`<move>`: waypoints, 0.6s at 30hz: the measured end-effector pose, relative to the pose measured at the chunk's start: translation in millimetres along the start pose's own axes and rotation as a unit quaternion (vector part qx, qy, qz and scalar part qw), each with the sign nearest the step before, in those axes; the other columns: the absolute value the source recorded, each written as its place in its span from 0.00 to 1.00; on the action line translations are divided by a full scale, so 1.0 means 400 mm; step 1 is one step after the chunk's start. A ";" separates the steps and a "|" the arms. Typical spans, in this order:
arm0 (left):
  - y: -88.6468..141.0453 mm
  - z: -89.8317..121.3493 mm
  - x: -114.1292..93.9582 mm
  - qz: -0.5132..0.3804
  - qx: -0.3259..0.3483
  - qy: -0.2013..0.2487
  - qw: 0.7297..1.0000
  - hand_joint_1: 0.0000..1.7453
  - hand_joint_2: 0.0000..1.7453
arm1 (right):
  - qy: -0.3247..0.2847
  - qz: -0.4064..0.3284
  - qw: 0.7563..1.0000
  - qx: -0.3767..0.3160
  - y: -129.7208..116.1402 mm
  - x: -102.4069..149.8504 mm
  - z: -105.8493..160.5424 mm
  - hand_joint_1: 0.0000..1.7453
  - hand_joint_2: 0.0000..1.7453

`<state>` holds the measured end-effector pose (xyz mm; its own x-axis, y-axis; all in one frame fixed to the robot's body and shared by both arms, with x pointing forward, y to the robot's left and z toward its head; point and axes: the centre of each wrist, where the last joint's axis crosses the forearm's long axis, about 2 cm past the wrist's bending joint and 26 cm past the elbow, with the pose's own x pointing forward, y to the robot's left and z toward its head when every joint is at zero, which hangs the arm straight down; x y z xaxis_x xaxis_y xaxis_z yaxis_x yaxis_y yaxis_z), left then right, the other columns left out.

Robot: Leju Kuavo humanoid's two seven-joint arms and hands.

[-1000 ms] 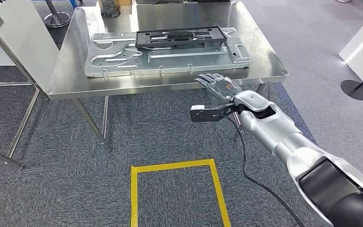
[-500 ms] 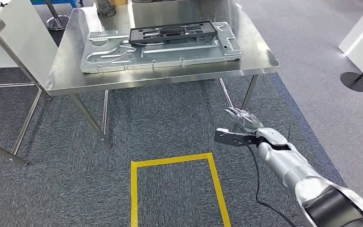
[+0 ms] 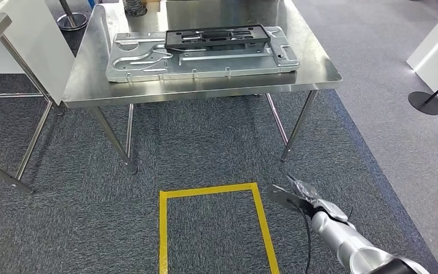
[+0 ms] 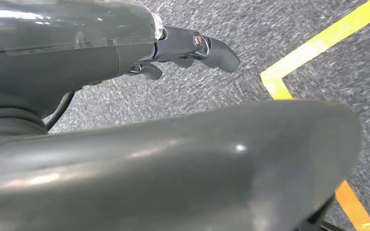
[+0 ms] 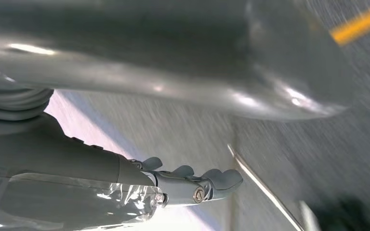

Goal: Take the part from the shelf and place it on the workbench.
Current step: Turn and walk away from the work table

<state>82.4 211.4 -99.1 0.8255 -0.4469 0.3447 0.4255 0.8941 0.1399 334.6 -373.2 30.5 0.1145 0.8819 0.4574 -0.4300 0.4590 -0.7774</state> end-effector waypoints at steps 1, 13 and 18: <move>-0.001 0.000 -0.002 0.000 0.000 0.001 1.000 0.00 0.00 | 0.014 -0.015 1.000 0.005 0.022 -0.012 0.010 0.00 0.00; 0.006 -0.001 -0.005 -0.008 -0.007 0.013 1.000 0.00 0.00 | 0.212 -0.223 0.950 0.056 0.283 -0.125 0.168 0.00 0.00; 0.019 -0.003 -0.013 -0.012 -0.012 0.019 1.000 0.00 0.00 | 0.297 -0.315 0.895 0.105 0.417 -0.140 0.263 0.00 0.00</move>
<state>81.9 220.5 -100.7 0.8279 -0.4699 0.3063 0.4543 0.8820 0.1251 162.2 -357.4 -79.2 0.8223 0.3860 0.4181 -0.2653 0.9101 -0.3185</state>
